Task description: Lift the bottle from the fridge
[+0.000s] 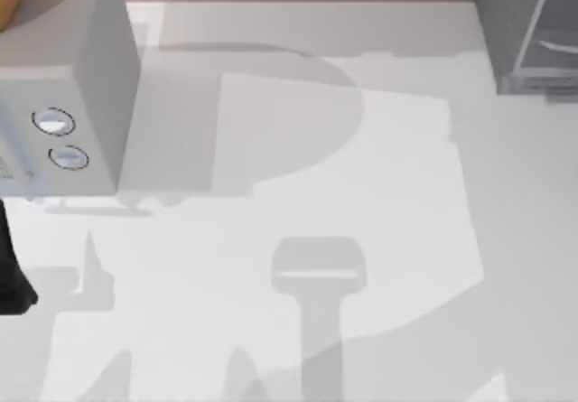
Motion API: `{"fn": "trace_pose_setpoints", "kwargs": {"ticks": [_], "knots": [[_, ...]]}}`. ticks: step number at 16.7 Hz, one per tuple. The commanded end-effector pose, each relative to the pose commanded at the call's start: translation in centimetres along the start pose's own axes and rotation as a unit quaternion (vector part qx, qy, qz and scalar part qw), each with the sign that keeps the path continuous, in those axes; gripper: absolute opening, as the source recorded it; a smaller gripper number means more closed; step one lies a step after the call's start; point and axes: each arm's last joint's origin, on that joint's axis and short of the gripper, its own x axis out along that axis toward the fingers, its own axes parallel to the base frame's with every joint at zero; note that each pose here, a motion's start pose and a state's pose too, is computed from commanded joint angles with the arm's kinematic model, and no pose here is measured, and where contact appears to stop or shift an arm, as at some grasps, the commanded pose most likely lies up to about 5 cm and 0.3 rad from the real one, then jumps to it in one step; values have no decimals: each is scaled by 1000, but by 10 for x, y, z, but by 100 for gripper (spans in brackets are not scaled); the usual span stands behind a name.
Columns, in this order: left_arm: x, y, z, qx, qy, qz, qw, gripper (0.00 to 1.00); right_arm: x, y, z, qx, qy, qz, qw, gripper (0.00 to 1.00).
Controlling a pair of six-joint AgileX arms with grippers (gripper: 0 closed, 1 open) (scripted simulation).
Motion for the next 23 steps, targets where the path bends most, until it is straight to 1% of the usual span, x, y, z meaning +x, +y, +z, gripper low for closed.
{"fn": "trace_pose_setpoints", "kwargs": {"ticks": [5, 10, 23], "knots": [[0, 0, 0, 0, 0, 0, 1000, 100, 40, 1, 2, -1, -4, 0, 1000, 100], [0, 0, 0, 0, 0, 0, 1000, 100, 45, 1, 2, 0, -2, 0, 1000, 100], [0, 0, 0, 0, 0, 0, 1000, 100, 45, 1, 2, 0, -2, 0, 1000, 2]]}}
